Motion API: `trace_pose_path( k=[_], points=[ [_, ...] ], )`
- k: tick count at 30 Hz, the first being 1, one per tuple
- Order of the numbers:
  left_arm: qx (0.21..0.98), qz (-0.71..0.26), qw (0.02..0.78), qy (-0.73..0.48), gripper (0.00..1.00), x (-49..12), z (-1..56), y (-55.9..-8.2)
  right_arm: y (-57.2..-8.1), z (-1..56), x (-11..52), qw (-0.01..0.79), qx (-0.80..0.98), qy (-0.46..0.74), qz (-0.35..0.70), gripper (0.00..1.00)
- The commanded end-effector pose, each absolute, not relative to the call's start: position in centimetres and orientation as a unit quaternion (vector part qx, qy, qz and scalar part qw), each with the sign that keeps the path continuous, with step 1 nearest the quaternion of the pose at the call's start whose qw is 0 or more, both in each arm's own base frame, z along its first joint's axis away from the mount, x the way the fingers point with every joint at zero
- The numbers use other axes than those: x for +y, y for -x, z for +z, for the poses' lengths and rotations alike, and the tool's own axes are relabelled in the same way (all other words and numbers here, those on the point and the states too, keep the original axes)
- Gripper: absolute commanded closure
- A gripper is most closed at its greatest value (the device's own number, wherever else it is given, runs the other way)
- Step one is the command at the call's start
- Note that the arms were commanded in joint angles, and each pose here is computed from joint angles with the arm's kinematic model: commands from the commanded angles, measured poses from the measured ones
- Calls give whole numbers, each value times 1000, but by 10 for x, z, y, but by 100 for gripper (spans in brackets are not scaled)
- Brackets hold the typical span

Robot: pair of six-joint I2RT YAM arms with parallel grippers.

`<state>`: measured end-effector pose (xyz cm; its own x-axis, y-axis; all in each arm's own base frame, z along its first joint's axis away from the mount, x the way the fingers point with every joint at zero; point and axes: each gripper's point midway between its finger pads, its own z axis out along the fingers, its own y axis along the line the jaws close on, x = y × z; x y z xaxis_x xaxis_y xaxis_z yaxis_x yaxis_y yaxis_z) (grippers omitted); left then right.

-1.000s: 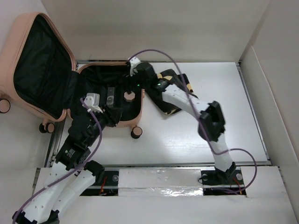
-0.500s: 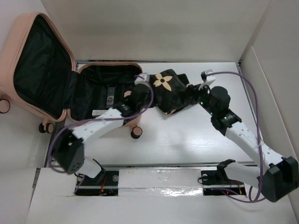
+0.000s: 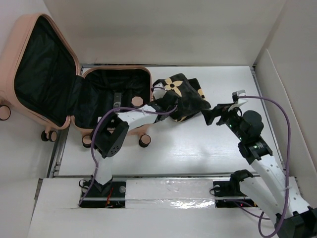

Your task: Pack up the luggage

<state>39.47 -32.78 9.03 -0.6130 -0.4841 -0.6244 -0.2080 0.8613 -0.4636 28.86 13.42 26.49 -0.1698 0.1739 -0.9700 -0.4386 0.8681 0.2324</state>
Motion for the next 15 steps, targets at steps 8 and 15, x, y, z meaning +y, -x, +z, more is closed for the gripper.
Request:
trace_pose_path(
  k=[8, 15],
  points=[
    [848, -146, 384, 334, 1, -319, 63, -445, -261, 273, 144, 643, 700, 145, 274, 0],
    [849, -138, 351, 370, 1, -316, 27, -463, -256, 278, 153, 643, 693, 161, 284, 0]
  ],
)
